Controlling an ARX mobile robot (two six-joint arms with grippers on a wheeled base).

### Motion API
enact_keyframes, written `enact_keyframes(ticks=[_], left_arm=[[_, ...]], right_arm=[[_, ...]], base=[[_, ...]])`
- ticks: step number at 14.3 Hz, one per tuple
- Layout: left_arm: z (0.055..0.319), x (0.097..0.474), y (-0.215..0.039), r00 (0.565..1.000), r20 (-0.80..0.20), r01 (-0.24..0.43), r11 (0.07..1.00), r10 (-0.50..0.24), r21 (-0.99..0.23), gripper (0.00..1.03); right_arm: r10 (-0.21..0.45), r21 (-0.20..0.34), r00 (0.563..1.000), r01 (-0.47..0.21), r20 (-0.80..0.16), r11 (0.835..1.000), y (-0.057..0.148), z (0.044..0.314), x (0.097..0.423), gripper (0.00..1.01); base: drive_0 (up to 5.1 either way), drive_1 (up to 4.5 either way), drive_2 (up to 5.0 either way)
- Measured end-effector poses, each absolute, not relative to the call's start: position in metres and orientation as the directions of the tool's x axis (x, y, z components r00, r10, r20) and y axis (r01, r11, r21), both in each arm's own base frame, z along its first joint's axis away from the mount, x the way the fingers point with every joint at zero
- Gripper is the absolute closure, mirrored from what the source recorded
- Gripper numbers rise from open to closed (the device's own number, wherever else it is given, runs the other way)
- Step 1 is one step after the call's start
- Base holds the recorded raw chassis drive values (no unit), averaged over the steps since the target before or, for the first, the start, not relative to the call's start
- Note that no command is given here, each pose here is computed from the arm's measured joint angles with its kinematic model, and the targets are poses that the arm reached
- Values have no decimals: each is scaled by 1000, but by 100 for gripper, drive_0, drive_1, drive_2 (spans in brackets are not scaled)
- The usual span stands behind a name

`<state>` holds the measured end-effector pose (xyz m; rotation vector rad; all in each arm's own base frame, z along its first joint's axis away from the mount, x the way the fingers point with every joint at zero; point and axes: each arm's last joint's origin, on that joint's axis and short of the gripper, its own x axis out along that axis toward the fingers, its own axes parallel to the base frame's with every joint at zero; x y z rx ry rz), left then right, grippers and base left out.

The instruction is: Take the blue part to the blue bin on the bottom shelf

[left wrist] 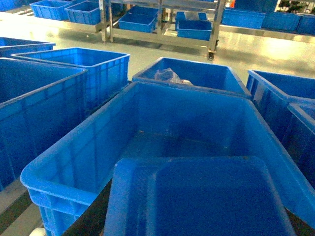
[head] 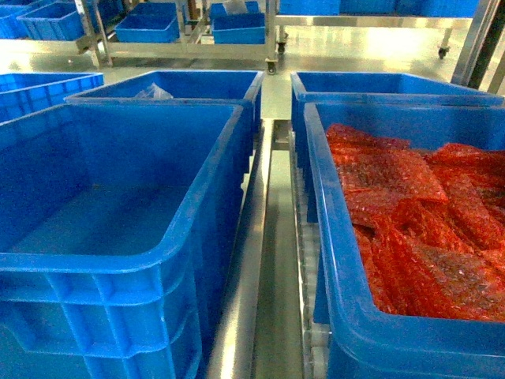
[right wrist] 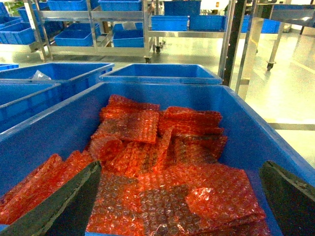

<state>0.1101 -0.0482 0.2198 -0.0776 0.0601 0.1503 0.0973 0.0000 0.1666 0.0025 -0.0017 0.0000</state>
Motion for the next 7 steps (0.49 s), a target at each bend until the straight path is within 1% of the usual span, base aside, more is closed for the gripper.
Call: enact_keyframes(ticks=[7], left_arm=[[220,110,-48,987,-66,-152,986,147,-73,60]], right_arm=[[0,2,1000,0,2,1000,0,167,97,3]], base=[[0,0,0]])
